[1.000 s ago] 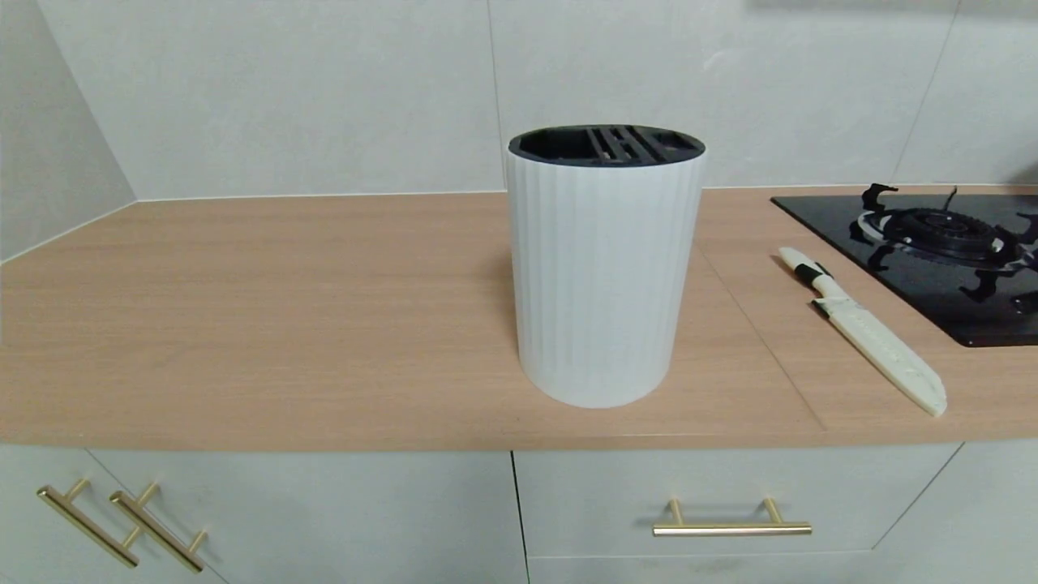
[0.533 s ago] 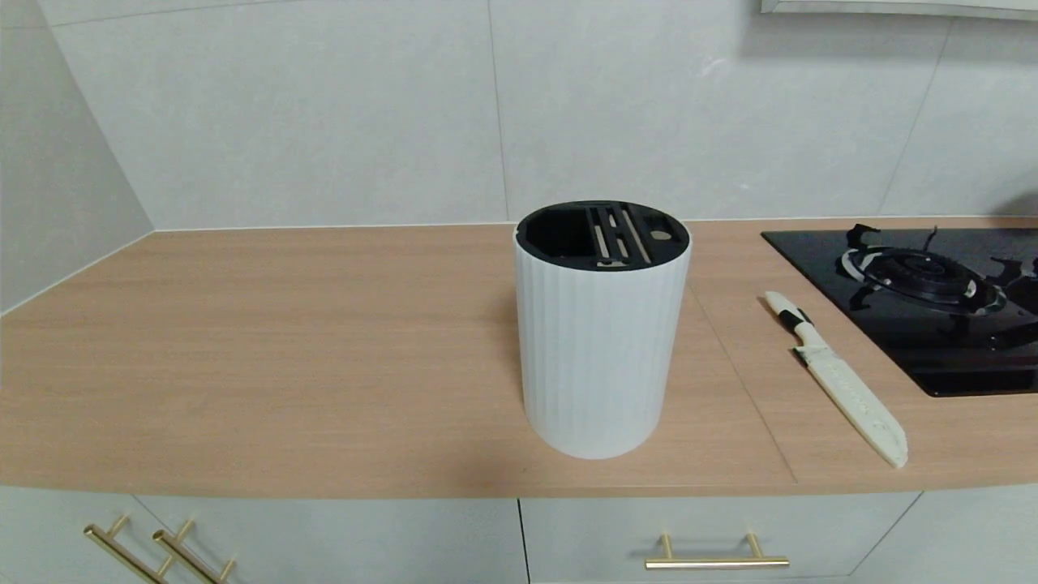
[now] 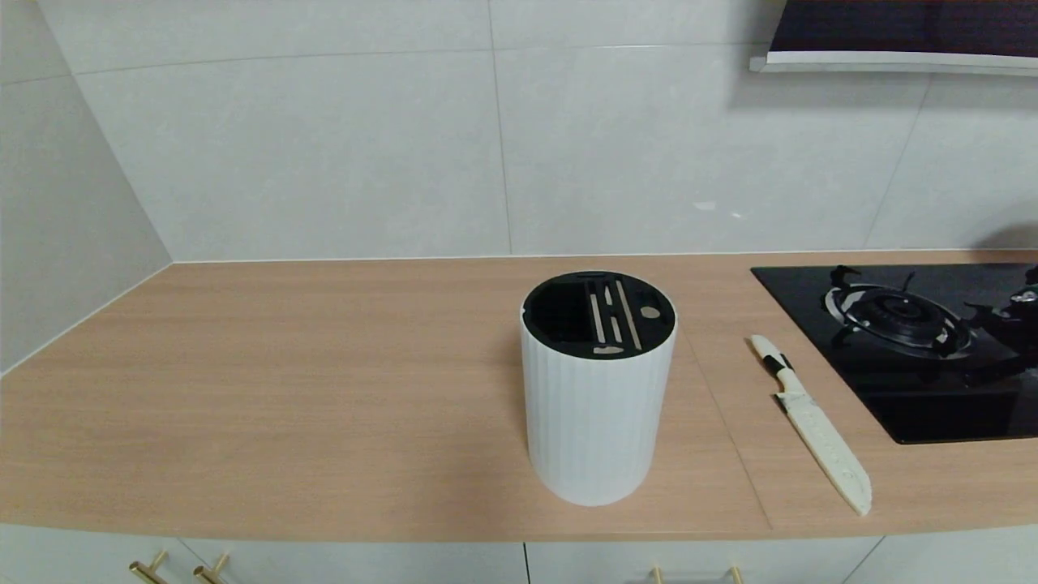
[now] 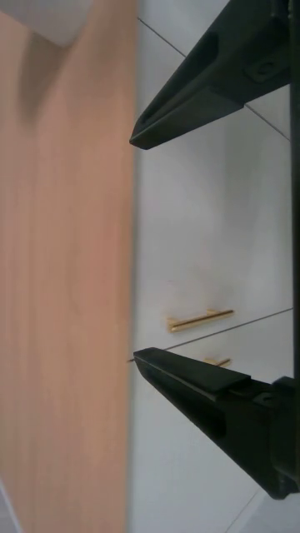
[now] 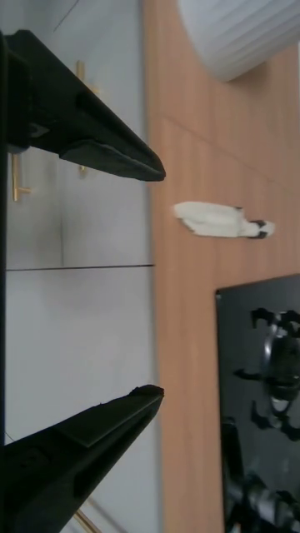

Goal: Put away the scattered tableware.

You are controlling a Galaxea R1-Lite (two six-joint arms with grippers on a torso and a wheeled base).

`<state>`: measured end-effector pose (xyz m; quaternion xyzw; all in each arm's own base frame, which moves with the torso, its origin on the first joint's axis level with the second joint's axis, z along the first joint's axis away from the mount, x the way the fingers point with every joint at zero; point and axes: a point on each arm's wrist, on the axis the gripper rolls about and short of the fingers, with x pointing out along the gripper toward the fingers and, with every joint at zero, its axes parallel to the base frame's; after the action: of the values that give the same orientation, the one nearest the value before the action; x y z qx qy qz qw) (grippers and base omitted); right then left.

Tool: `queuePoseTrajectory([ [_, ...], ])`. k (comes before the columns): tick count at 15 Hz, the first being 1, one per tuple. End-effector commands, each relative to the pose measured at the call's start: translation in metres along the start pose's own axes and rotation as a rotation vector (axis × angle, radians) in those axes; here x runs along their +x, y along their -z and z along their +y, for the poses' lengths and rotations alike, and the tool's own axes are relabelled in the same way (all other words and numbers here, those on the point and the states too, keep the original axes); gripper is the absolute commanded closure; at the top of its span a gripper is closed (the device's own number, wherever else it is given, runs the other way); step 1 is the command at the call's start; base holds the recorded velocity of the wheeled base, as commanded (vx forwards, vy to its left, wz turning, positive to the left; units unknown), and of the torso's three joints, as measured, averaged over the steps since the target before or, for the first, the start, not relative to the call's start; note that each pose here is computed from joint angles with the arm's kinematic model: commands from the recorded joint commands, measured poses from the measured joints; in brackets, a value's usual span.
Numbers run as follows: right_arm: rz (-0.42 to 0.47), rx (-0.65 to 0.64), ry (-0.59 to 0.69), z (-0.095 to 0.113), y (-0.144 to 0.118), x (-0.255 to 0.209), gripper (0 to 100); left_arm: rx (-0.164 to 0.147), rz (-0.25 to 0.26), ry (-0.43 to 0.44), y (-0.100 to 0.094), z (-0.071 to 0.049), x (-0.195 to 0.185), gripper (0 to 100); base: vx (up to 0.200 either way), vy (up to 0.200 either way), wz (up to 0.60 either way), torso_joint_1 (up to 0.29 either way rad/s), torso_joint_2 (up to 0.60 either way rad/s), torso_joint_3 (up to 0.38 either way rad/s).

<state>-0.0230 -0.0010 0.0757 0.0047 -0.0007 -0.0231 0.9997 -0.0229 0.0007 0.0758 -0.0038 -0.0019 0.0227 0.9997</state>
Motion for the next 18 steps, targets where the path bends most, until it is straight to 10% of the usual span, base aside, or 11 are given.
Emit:
queuePoseTrajectory([
  [1, 0.001, 0.000, 0.000, 0.0000, 0.0000, 0.0001, 0, 0.000, 0.001, -0.001, 0.0000, 0.0000, 0.0000, 0, 0.000, 0.000, 0.00, 0.246, -0.55, -0.300],
  [18, 0.001, 0.000, -0.002, 0.0000, 0.0000, 0.0001, 0, 0.000, 0.001, -0.001, 0.0000, 0.0000, 0.0000, 0, 0.000, 0.000, 0.00, 0.194, -0.41, -0.219],
])
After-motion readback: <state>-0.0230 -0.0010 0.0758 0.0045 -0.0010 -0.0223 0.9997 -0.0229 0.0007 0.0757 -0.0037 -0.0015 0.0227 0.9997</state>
